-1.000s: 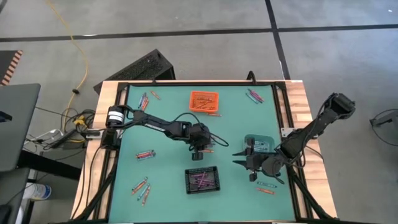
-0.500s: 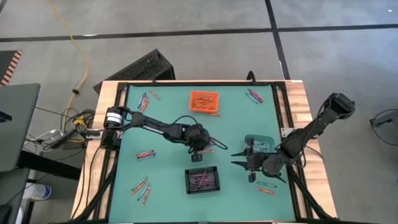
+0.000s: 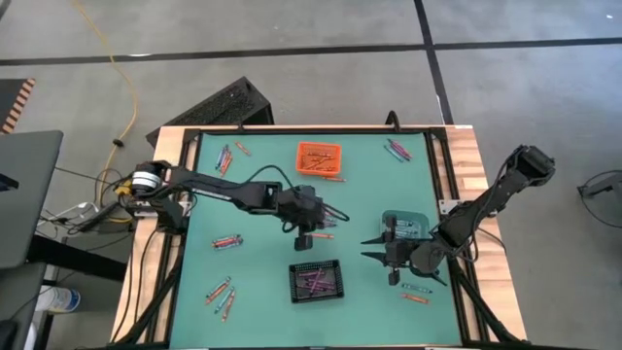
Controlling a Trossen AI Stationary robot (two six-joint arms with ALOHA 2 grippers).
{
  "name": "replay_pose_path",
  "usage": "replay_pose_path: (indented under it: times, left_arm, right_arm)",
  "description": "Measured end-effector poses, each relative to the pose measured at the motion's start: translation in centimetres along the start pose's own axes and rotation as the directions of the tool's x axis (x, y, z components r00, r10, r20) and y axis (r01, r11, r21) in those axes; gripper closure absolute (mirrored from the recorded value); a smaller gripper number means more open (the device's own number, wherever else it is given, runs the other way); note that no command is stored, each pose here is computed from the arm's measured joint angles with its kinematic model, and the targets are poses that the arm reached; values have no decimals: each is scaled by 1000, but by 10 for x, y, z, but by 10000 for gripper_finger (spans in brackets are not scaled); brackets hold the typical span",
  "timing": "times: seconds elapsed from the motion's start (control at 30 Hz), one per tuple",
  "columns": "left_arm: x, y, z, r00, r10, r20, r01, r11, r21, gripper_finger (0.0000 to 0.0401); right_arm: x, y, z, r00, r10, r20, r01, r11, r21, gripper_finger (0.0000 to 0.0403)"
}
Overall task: Sort crayons
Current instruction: Put the purple crayon into the black bin
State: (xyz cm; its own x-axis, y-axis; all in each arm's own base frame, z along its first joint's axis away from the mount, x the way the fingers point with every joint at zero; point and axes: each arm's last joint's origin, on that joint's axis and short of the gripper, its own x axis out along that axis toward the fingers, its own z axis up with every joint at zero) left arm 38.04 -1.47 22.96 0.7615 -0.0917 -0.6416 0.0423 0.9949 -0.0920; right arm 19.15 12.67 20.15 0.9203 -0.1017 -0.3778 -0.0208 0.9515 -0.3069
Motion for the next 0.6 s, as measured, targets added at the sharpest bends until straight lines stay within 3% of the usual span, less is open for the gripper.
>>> replay_pose_path:
  times: [0.17,0.4,0.6]
  left_arm:
    - [-6,-20,3,999,-43,26,43,999,-10,392]
    - [-2,-72,-3,975,-220,34,223,967,-120,389]
    - [-1,-114,-15,973,-227,32,229,967,-114,382]
  right_arm:
    - [0,0,0,1000,0,0,0,1000,0,285]
    - [0,0,0,1000,1,0,-1,1000,0,285]
    - [0,0,0,1000,1,1,-1,1000,0,285]
